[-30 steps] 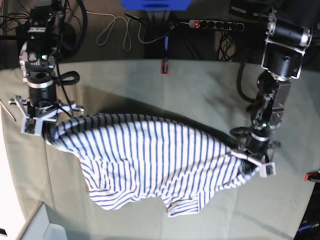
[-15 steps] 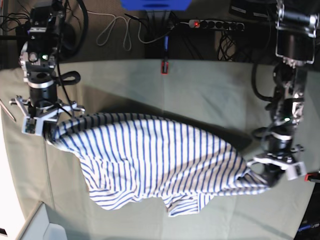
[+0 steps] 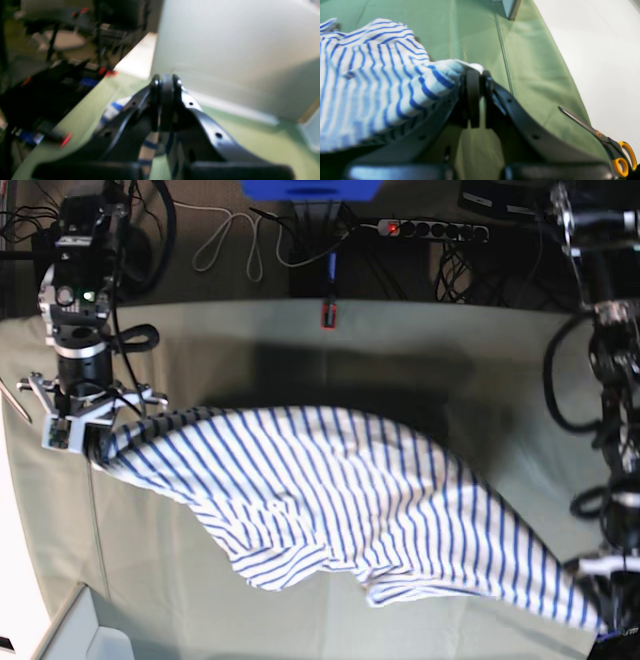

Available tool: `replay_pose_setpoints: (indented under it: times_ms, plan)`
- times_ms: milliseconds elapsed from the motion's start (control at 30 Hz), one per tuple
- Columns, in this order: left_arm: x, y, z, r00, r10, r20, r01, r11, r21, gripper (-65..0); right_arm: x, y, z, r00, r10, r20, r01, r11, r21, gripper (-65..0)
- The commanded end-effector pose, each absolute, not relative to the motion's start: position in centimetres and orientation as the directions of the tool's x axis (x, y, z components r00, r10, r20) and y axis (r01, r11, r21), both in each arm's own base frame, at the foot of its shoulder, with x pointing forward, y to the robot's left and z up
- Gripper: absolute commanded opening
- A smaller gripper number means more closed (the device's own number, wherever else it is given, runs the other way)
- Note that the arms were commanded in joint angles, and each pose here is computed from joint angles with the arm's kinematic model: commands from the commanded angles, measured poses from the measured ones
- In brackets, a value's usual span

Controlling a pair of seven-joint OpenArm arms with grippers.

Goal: Layout the t-shirt on the table in an organized manner, then fold the t-shirt properly
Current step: 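Swing the lifted shirt with both grippers and lay it flat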

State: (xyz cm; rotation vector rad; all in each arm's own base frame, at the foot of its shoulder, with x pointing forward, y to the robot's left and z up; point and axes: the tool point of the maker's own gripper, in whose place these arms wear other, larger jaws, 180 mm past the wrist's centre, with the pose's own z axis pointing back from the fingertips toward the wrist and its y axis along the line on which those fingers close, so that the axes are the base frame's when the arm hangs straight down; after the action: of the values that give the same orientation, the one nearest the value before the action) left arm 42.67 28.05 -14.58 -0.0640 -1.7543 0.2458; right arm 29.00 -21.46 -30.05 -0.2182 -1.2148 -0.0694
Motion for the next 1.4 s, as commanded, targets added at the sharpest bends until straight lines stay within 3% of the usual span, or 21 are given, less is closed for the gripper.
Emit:
replay_pose_setpoints:
  times_ms: [0, 267, 567, 700, 1100, 1367]
  plan:
    - [43.1, 27.6, -10.8, -0.298, 0.153, 0.942, -0.06, 0.982, -0.178, -64.8, 29.6, -21.7, -28.3, 0.29, 0.083, 0.953, 0.175, 0.975, -0.138, -65.0]
    - [48.3, 19.9, -6.4, -0.329, 0.171, 0.929, 0.12, 0.983, -0.138, -64.8, 29.2, -23.2, -28.1, 0.292, 0.08, 0.953, 0.216, 0.965, -0.147, -65.0]
    - [56.3, 14.5, -4.5, -0.259, 0.322, 0.911, 0.174, 0.943, -0.284, -64.7, 29.4, -25.9, -26.7, 0.259, 0.081, 0.963, 0.292, 0.943, -0.157, -65.0]
    - [57.1, 11.2, -3.2, -0.248, 0.326, 0.912, 0.228, 0.935, -0.272, -64.7, 29.1, -27.0, -26.2, 0.251, 0.083, 0.964, 0.322, 0.932, -0.164, -65.0]
    - [47.9, 10.9, 1.5, -0.45, 0.275, 0.85, 0.327, 0.936, -0.13, -64.7, 29.7, -27.5, -25.1, 0.218, 0.089, 0.972, 0.336, 0.928, -0.16, -65.0]
    - [39.8, 17.8, 0.8, -0.543, 0.202, 0.815, 0.208, 0.973, -0.103, -64.7, 30.6, -27.7, -23.8, 0.186, 0.113, 0.976, 0.33, 0.928, -0.171, -65.0]
